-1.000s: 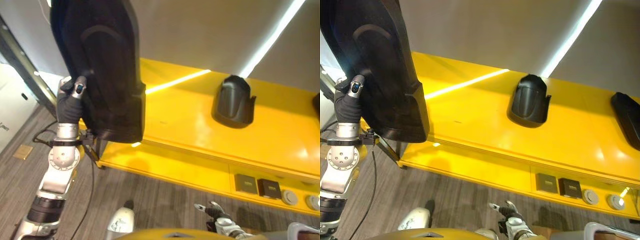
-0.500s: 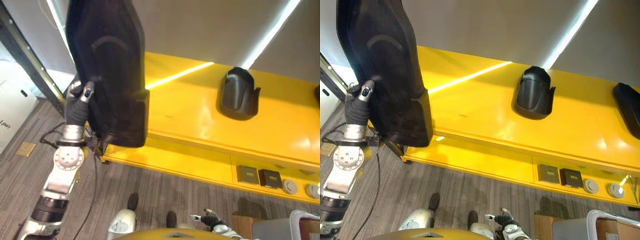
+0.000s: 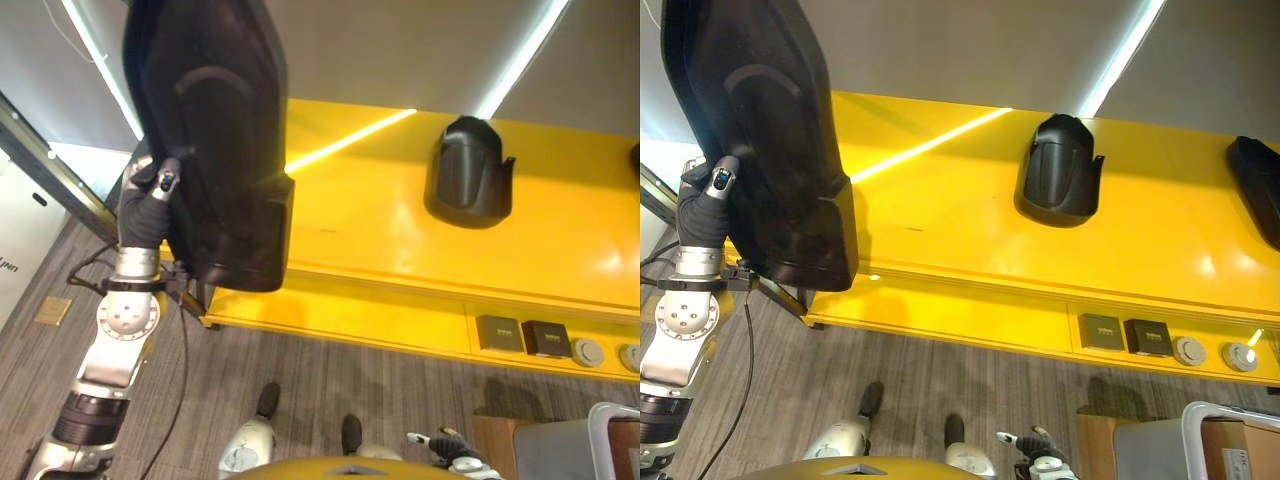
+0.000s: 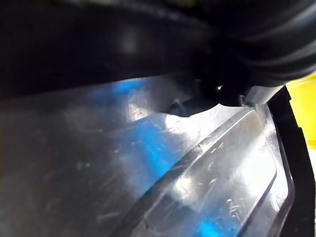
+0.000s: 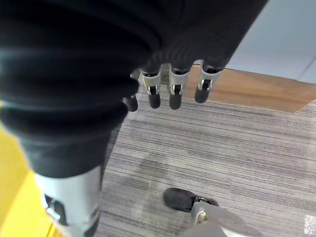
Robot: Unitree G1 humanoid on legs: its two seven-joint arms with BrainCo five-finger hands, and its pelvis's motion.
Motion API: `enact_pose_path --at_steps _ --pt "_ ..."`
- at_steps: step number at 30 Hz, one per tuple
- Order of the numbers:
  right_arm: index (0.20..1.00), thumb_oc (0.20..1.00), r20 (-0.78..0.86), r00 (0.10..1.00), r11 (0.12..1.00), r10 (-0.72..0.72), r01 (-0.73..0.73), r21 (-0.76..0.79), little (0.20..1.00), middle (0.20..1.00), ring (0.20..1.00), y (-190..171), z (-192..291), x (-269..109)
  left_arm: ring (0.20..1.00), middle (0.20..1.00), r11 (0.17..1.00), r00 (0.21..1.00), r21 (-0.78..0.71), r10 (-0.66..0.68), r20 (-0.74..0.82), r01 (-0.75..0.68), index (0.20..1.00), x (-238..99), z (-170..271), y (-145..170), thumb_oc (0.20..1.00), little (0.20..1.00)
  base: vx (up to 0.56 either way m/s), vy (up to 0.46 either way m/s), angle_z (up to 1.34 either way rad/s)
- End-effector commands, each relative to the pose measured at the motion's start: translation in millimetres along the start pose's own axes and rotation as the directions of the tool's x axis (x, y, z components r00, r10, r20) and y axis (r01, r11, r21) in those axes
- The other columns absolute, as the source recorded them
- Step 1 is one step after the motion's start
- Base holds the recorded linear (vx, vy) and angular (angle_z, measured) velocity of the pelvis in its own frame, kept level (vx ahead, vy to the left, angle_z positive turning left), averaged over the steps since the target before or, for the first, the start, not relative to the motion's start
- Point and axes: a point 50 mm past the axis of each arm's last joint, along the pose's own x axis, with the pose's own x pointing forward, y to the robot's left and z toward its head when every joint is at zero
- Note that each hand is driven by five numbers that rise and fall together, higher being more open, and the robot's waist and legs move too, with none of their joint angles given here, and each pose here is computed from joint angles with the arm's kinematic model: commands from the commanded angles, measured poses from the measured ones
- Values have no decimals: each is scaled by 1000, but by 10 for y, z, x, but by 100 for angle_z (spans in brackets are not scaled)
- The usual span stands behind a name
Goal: Move parts from the plastic box to the shelf.
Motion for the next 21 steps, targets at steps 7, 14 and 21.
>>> enact_pose_path --at_steps 7,14,21 --pt "1000 1000 102 994 999 33 -34 6 1000 1000 1000 374 195 -72 200 200 988 991 132 63 120 -79 200 41 216 256 200 200 3 172 -34" --pt "1000 1000 76 991 991 113 -107 -75 1000 1000 1000 499 15 -130 200 200 984 994 145 108 -22 -103 200 56 -97 248 200 200 69 -47 -6" --pt "1000 1000 72 994 995 80 -75 -68 1000 1000 1000 315 33 -76 200 200 973 963 72 226 -148 -217 200 437 -453 336 200 200 -21 -77 -20"
